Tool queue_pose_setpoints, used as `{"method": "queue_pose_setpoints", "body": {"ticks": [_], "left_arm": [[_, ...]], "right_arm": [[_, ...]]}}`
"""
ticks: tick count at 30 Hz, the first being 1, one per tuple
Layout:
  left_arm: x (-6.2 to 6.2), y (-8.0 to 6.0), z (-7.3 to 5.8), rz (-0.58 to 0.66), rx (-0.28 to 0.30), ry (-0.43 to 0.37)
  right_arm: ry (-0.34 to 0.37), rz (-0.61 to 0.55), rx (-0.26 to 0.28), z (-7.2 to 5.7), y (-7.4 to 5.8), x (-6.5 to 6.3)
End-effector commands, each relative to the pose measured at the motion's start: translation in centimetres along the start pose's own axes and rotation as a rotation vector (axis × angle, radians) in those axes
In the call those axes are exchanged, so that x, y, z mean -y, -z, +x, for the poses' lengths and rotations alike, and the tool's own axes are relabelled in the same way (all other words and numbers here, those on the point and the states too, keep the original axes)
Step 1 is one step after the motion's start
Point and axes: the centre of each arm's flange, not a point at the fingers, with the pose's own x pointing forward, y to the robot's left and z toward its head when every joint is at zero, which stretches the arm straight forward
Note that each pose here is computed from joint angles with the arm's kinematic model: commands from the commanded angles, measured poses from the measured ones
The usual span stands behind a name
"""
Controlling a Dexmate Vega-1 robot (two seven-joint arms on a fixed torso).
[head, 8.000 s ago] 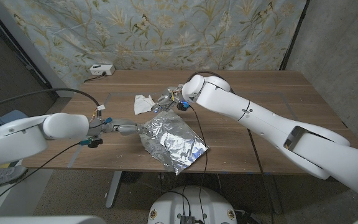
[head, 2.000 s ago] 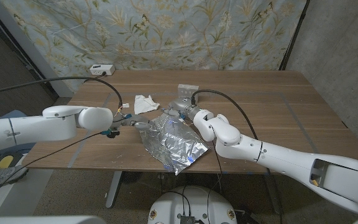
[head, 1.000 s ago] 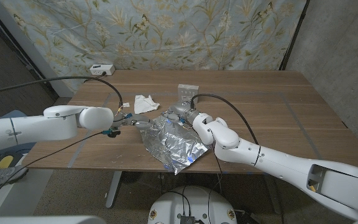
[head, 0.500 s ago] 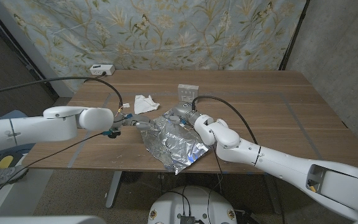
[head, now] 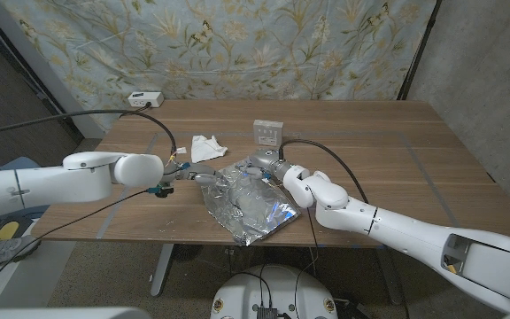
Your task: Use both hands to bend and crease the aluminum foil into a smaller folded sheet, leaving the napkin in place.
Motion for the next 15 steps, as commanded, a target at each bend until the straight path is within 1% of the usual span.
{"method": "queue_pose_setpoints", "body": {"ticks": [1, 8, 14, 15], "left_arm": [[-0.17, -0.48, 0.09, -0.001, 0.002, 0.002], [-0.34, -0.39, 0.27, 0.005, 0.008, 0.004], [-0.42, -0.25, 0.31, 0.010, 0.001, 0.002], [-0.42, -0.23, 0.34, 0.009, -0.008, 0.005]], "right_arm": [[-0.004, 0.028, 0.028, -0.04, 0.76, -0.93], [-0.004, 0.044, 0.033, 0.02, 0.73, -1.14], [0.004, 0.049, 0.030, 0.07, 1.04, -0.90], [0.005, 0.051, 0.028, 0.08, 1.08, -0.82]]}}
